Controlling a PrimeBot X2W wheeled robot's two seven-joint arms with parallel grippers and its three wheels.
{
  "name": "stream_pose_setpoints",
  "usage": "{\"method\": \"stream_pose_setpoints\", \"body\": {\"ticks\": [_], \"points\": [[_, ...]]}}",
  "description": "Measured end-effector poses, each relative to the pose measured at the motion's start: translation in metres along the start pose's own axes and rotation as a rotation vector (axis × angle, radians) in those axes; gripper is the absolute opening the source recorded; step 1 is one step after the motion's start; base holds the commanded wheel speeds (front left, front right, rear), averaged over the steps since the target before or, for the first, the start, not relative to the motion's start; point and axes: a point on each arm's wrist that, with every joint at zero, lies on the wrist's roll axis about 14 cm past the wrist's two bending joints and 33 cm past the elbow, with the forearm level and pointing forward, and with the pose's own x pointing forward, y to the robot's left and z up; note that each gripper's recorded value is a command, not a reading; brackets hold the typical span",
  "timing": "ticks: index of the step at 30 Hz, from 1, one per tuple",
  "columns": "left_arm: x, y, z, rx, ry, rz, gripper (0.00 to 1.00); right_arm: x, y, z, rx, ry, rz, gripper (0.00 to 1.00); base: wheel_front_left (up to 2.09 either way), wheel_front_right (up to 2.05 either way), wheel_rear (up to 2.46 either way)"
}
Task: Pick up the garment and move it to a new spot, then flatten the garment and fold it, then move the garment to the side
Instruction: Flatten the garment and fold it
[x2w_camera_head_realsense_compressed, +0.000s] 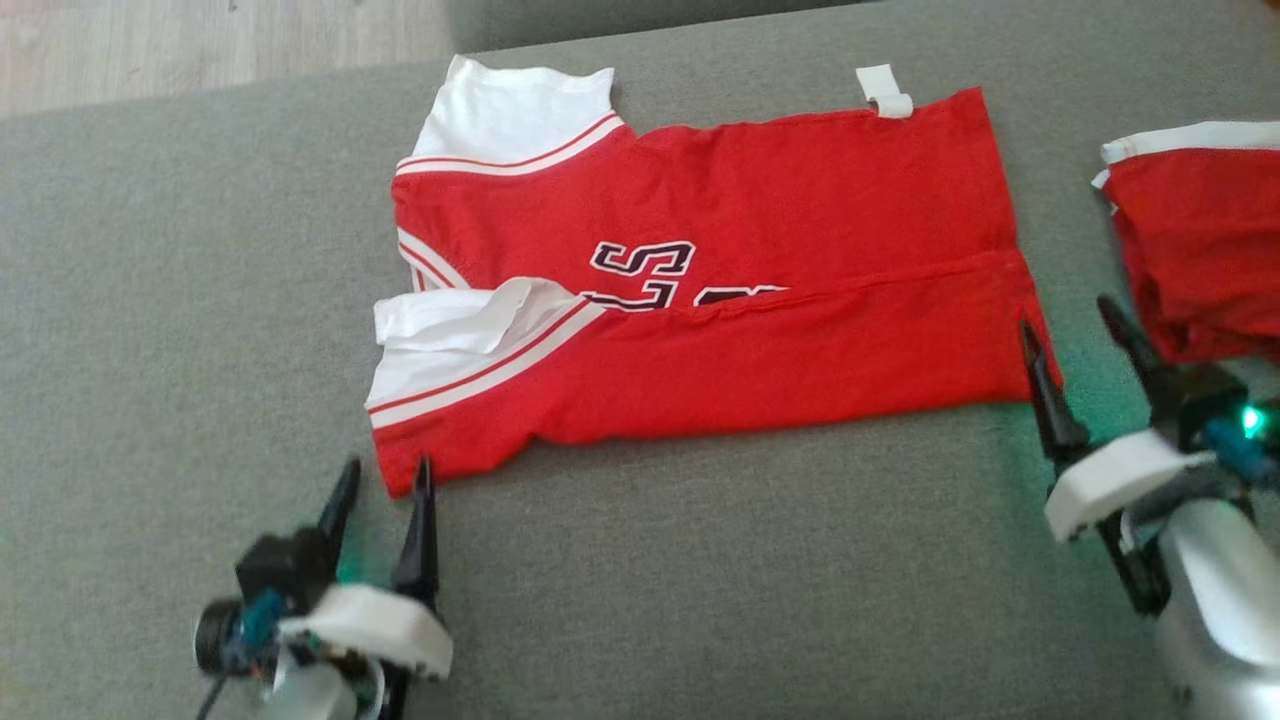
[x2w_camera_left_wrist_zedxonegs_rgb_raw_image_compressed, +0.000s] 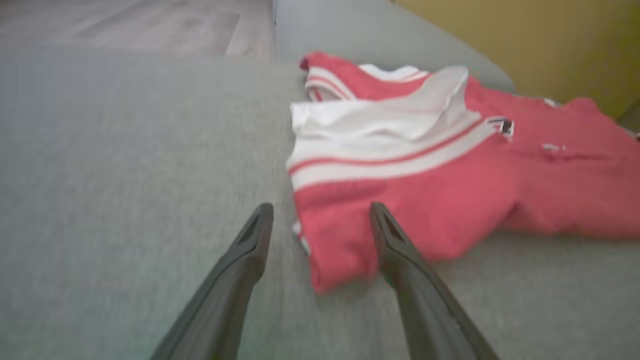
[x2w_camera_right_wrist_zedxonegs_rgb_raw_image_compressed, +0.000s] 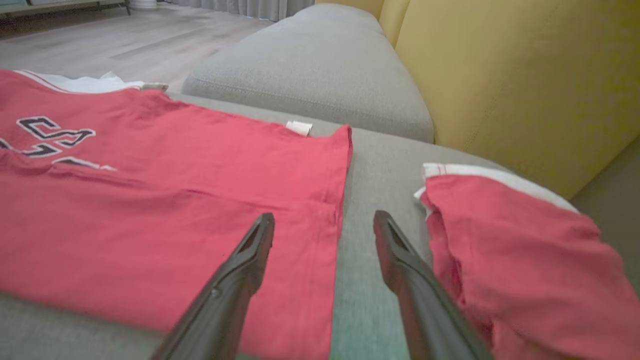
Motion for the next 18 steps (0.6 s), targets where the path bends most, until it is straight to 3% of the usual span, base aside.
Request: {"method": "stream_pose_setpoints", "body": {"ticks": [3, 8, 9, 10, 18], "points": [[-0.014, 0.005, -0.028, 0.006, 0.075, 0.027, 1.00, -0.012, 0.003, -0.013, 0.020, 0.029, -0.006, 1.00, 0.00, 0.00, 0.00], [-0.010, 0.009, -0.036, -0.007, 0.099, 0.047, 1.00, -0.015, -0.002, -0.010, 0.023, 0.019, -0.023, 1.00, 0.00, 0.00, 0.00], [-0.009, 0.009, -0.035, -0.010, 0.098, 0.048, 0.75, -0.015, -0.002, -0.010, 0.023, 0.019, -0.024, 1.00, 0.00, 0.00, 0.00], [-0.006, 0.007, -0.034, -0.009, 0.096, 0.038, 0.00, -0.015, -0.002, -0.010, 0.024, 0.019, -0.024, 1.00, 0.00, 0.00, 0.00], [-0.008, 0.007, -0.023, 0.041, 0.065, 0.016, 0.00, -0.022, 0.004, -0.048, 0.108, 0.139, -0.050, 1.00, 0.00, 0.00, 0.00]]}}
